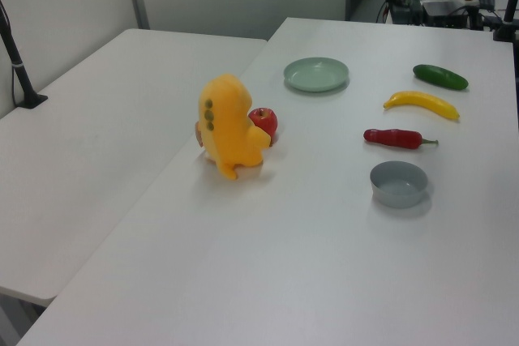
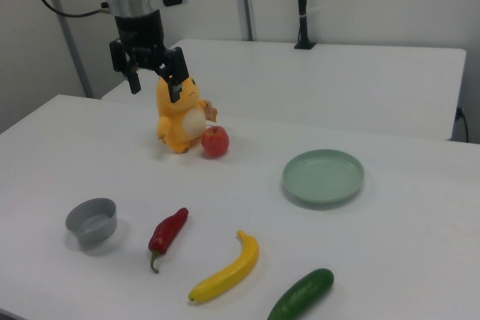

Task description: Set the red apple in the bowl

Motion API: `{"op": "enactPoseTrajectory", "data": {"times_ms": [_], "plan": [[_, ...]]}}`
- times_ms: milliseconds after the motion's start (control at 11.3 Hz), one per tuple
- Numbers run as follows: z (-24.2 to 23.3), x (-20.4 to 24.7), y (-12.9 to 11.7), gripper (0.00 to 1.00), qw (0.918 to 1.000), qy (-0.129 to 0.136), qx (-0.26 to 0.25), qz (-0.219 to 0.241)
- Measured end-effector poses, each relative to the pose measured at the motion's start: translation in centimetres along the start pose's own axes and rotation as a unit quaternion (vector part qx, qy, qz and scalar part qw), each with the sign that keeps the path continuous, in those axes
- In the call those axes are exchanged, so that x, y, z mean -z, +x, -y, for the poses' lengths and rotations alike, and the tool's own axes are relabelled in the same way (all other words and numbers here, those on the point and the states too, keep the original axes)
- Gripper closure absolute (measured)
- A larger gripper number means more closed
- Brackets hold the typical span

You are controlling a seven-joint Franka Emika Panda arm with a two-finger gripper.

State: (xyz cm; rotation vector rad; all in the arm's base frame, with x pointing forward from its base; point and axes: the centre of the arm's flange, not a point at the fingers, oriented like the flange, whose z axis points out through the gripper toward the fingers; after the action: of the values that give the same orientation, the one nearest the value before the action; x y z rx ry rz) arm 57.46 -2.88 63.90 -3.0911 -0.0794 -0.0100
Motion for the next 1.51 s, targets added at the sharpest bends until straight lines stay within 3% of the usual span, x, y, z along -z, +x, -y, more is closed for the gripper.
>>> {"op": "enactPoseTrajectory", "data": {"times_ms": [975, 1506], "plan": [[0.0, -0.3, 0.3, 0.0, 1.0, 0.0, 0.0, -0.002], [-0.3, -2.3, 5.1, 0.0, 0.9951, 0.018, -0.006, -0.097]]}}
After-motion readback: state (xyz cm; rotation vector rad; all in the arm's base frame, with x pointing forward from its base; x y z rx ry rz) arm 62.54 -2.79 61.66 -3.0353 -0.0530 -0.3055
